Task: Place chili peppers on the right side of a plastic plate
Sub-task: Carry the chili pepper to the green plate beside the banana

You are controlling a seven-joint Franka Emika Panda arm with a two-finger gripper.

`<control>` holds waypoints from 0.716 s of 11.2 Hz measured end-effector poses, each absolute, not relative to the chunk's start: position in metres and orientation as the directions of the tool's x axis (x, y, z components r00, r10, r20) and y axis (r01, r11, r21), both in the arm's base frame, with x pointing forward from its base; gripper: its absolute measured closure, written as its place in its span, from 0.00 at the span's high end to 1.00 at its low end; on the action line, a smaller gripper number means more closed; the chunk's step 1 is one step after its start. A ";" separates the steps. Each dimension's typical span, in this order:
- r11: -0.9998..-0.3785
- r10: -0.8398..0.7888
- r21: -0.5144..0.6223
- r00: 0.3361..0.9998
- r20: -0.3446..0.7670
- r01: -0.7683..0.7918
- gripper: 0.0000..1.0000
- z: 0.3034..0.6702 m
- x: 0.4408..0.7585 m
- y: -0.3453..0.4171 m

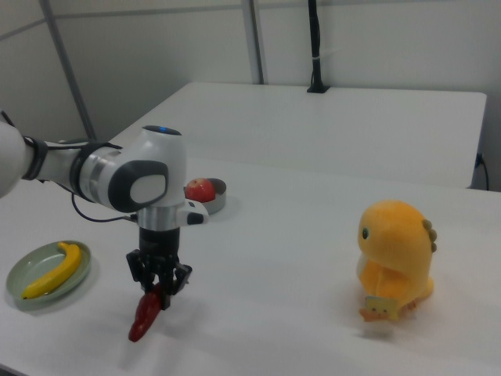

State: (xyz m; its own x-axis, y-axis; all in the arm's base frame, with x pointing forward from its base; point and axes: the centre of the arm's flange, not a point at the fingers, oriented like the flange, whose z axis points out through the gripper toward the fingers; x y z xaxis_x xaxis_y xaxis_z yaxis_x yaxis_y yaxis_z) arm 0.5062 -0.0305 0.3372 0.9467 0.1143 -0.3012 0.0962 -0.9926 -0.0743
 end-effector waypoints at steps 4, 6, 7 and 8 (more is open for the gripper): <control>-0.988 0.155 -0.051 0.938 -0.310 0.146 0.38 0.360 0.497 0.046; -0.988 0.155 -0.050 0.937 -0.314 0.146 0.38 0.360 0.490 0.094; -0.987 0.158 -0.068 0.938 -0.309 0.144 0.38 0.360 0.487 0.113; -0.985 0.167 -0.096 0.944 -0.283 0.145 0.38 0.362 0.487 0.129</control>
